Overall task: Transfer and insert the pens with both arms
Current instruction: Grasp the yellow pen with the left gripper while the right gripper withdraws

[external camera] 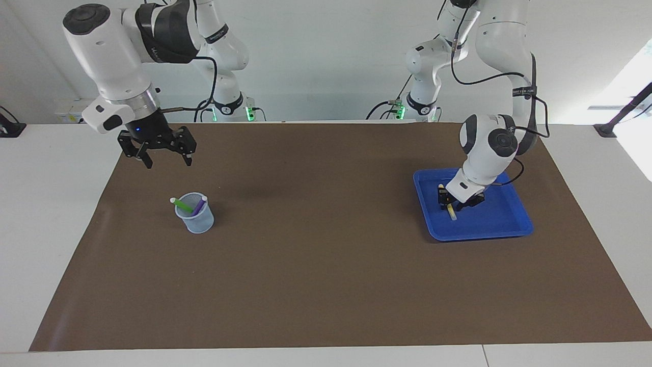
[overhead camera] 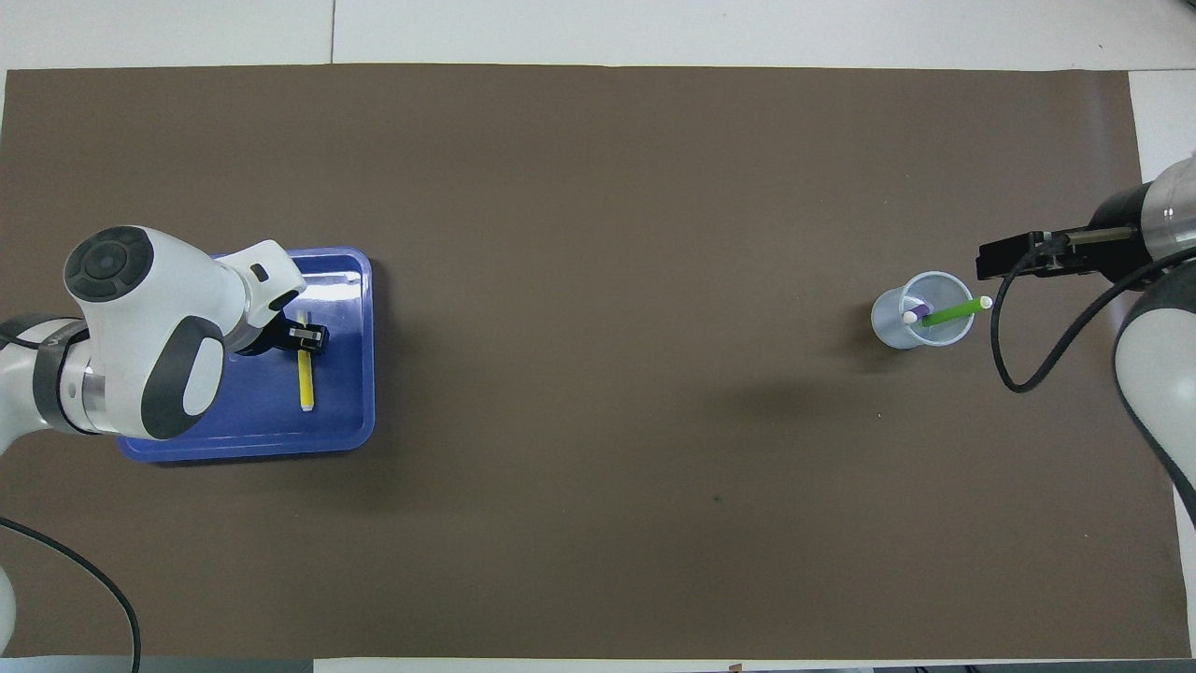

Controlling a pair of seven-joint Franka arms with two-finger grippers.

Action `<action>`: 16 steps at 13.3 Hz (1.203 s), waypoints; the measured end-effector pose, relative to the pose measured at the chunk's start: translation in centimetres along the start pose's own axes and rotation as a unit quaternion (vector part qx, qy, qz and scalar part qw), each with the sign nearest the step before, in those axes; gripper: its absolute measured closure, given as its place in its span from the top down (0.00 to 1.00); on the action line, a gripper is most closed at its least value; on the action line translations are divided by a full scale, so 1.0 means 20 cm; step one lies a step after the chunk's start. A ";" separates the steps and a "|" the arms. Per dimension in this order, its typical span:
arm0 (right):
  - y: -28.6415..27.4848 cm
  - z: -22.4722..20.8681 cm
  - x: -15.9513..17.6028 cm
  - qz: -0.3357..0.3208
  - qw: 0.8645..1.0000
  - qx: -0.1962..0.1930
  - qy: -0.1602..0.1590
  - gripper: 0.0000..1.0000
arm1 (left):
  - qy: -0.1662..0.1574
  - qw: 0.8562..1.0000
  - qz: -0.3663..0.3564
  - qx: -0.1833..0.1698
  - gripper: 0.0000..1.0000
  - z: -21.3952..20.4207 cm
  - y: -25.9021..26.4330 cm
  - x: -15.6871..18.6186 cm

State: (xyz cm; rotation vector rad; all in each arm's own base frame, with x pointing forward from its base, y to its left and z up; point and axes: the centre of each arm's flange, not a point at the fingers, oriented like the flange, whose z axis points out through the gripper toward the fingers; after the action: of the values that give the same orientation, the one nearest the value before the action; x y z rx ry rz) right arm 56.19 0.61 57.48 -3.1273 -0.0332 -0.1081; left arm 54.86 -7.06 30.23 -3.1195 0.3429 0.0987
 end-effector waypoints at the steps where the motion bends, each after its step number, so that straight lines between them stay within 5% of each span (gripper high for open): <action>1: 0.00 -0.03 0.00 0.004 1.000 0.000 -0.002 1.00 | 0.001 1.000 0.001 0.000 0.29 0.00 0.01 0.00; 2: 0.00 -0.05 0.00 0.005 1.000 0.001 -0.005 1.00 | 0.001 1.000 0.002 0.000 0.17 -0.01 0.01 0.00; 9: -0.17 -0.13 -0.02 -0.005 1.000 0.003 -0.020 1.00 | -0.003 1.000 -0.015 0.000 0.17 -0.03 -0.08 0.00; 16: -0.32 -0.13 -0.04 0.008 1.000 0.003 -0.026 1.00 | -0.054 0.996 -0.065 -0.039 0.17 -0.45 -0.14 0.12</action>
State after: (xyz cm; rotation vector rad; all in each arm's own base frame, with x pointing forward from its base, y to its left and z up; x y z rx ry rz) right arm 55.08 6.96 60.16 -3.1227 -0.0096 -0.0249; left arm 58.41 -4.96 39.09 -3.1869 0.1390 0.2842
